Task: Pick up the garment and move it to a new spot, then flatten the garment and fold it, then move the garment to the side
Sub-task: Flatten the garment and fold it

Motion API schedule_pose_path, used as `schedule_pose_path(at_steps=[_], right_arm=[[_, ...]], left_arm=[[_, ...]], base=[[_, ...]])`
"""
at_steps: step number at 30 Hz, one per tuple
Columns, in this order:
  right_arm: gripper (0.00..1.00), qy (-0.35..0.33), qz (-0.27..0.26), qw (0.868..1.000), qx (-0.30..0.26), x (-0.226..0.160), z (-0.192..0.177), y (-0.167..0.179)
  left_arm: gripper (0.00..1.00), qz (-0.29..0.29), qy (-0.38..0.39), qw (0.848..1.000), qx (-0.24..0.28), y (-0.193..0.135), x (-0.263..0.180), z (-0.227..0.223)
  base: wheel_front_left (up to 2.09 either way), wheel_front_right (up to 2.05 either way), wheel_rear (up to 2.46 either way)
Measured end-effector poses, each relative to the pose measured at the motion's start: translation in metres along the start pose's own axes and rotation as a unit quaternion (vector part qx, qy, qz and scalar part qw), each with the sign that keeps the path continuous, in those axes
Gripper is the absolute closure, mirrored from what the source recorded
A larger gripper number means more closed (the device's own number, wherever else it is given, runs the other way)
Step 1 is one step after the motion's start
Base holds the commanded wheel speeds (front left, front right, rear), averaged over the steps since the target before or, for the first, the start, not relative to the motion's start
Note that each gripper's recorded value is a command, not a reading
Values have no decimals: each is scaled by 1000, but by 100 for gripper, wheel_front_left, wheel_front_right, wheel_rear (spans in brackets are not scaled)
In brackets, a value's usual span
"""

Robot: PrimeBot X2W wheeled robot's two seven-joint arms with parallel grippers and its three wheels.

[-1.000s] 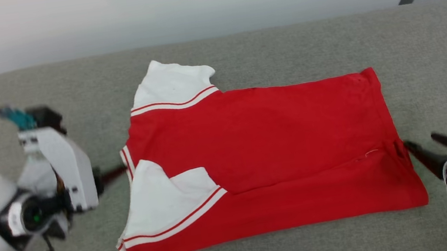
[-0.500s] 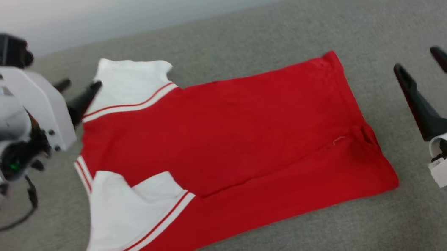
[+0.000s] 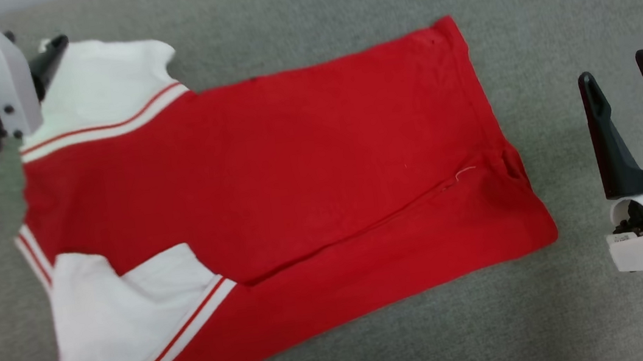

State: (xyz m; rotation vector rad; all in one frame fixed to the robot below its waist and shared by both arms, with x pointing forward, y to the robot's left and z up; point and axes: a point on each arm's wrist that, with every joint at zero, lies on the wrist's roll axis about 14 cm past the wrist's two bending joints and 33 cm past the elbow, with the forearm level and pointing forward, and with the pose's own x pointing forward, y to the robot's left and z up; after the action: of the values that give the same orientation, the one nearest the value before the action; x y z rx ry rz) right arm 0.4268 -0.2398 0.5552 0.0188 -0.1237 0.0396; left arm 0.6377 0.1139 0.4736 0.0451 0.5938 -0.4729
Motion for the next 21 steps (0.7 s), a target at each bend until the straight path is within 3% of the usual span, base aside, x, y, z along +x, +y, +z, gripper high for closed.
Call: schedule_pose_path(at_steps=[10,21], right_arm=[[0,55,-15,998,-2,1,-43,-9],[0,83,-17,996,-2,5,-60,-13]], left_arm=[[0,14,111,994,-2,15,58,-52],[0,56,183,982,-2,30,75,-62]], base=[[0,0,0],[0,0,0]])
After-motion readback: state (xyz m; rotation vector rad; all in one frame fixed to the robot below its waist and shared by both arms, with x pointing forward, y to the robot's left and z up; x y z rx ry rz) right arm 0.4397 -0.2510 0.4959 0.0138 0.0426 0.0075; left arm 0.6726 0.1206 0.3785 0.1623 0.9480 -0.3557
